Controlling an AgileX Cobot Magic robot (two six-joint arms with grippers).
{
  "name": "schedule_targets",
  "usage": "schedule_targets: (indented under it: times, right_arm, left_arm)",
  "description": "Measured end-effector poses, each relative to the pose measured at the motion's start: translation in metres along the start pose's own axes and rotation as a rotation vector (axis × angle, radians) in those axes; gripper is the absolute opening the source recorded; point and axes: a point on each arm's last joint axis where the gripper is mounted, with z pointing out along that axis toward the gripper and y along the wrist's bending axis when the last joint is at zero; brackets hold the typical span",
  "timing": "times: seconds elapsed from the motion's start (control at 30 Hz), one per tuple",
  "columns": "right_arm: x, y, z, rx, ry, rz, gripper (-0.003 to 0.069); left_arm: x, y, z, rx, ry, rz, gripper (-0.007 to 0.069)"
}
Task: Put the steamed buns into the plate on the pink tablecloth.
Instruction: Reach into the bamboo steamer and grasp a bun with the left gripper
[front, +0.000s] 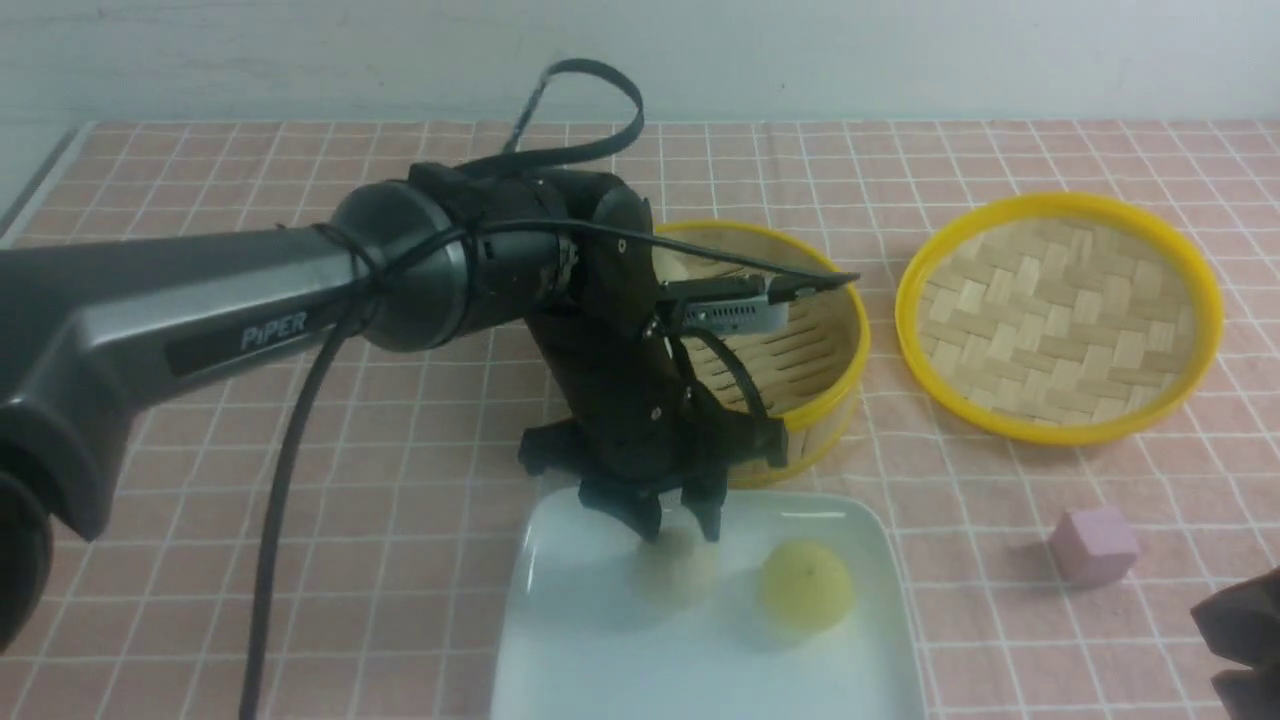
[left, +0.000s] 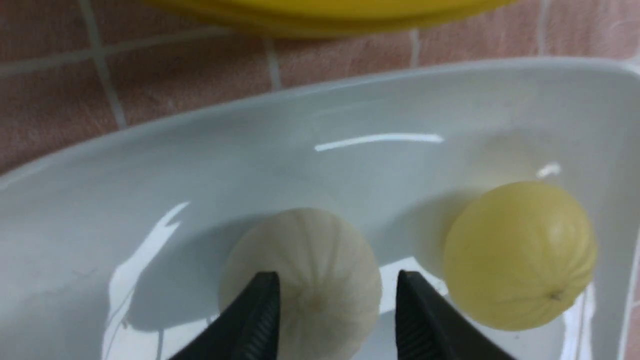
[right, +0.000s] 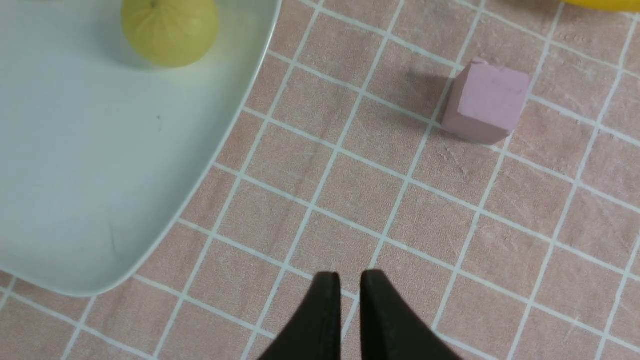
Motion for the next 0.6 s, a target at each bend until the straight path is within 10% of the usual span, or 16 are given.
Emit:
schedule_targets:
  times: [0.2, 0.4, 0.6]
  right_arm:
    - [0.0, 0.0, 0.0, 0.0, 0.0, 0.0, 0.0051]
    - [0.0, 0.0, 0.0, 0.0, -0.001, 0.0, 0.0061]
    - [0.0, 0.0, 0.0, 0.0, -0.002, 0.0, 0.0069]
  left_arm:
    - [-0.032, -0.011, -0.033, -0.021, -0.205, 0.007, 0.0346]
    - [-0.09, 0.012, -0.044, -0.008, -0.381, -0.135, 0.0034]
    - [-0.131, 0.033, -0.033, -0.012, -0.443, -0.132, 0.0036]
